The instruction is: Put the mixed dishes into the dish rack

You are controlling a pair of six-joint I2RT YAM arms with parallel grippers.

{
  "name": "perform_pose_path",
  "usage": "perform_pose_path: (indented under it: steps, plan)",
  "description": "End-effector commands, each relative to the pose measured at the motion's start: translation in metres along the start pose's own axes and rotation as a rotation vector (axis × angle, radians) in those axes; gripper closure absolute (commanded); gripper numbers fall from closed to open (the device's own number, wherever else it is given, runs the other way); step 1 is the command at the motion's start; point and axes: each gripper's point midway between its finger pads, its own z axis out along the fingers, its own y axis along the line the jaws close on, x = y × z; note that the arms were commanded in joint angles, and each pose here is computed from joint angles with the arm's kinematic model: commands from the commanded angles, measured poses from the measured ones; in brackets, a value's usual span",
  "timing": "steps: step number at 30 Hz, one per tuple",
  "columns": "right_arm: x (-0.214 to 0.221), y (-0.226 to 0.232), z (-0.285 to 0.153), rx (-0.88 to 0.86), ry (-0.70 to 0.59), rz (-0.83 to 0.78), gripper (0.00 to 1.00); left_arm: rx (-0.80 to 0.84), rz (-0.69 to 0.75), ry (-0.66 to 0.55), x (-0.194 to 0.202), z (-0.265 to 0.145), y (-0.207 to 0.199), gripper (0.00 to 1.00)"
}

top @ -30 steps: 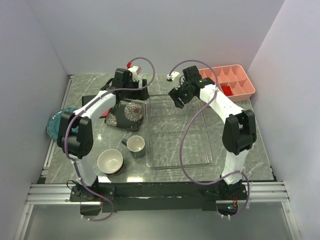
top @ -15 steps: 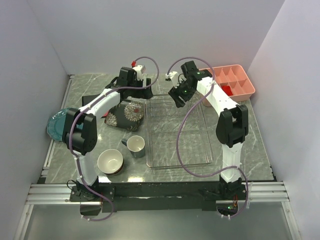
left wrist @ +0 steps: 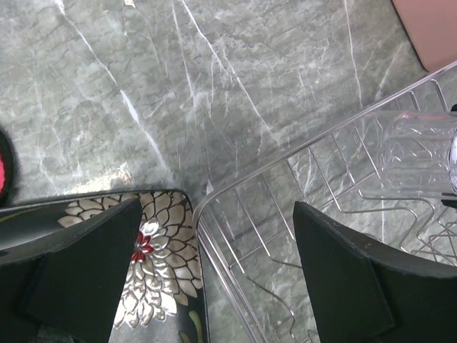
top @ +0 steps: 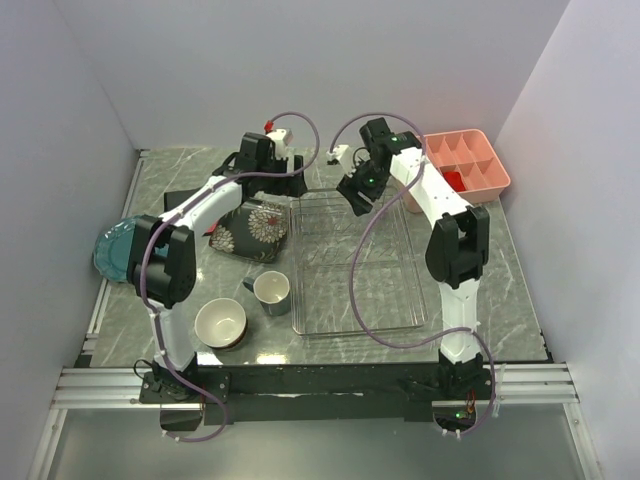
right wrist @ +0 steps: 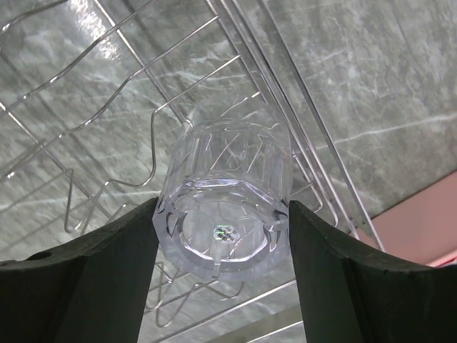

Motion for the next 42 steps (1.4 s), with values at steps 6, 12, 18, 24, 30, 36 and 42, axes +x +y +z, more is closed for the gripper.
perform_pose_path:
  steps: [6, 12, 18, 24, 30, 36, 42]
  plan:
    - [0.022, 0.008, 0.005, -0.132, 0.108, -0.127, 0.73, 0.027, 0.045, -0.027, -0.012, 0.016, -0.020, 0.07]
    - [0.018, 0.005, 0.015, -0.114, 0.092, -0.101, 0.68, 0.015, 0.053, -0.013, -0.009, 0.033, -0.021, 0.07]
    - [0.021, 0.001, 0.023, -0.050, 0.081, -0.118, 0.54, -0.001, 0.019, -0.030, -0.018, 0.031, -0.019, 0.08]
    - [0.001, 0.002, 0.016, 0.022, 0.000, -0.091, 0.11, -0.019, -0.016, -0.075, -0.036, 0.012, -0.011, 0.07]
    - [-0.013, -0.006, -0.010, 0.138, -0.084, -0.084, 0.00, -0.039, 0.004, -0.126, -0.055, -0.006, -0.004, 0.06]
    - [-0.025, -0.002, -0.045, 0.178, -0.152, -0.077, 0.00, -0.037, 0.035, -0.190, -0.080, -0.025, -0.007, 0.04]
    - [-0.020, 0.011, -0.074, 0.188, -0.162, -0.069, 0.00, -0.059, 0.067, -0.242, -0.103, -0.050, -0.002, 0.03]
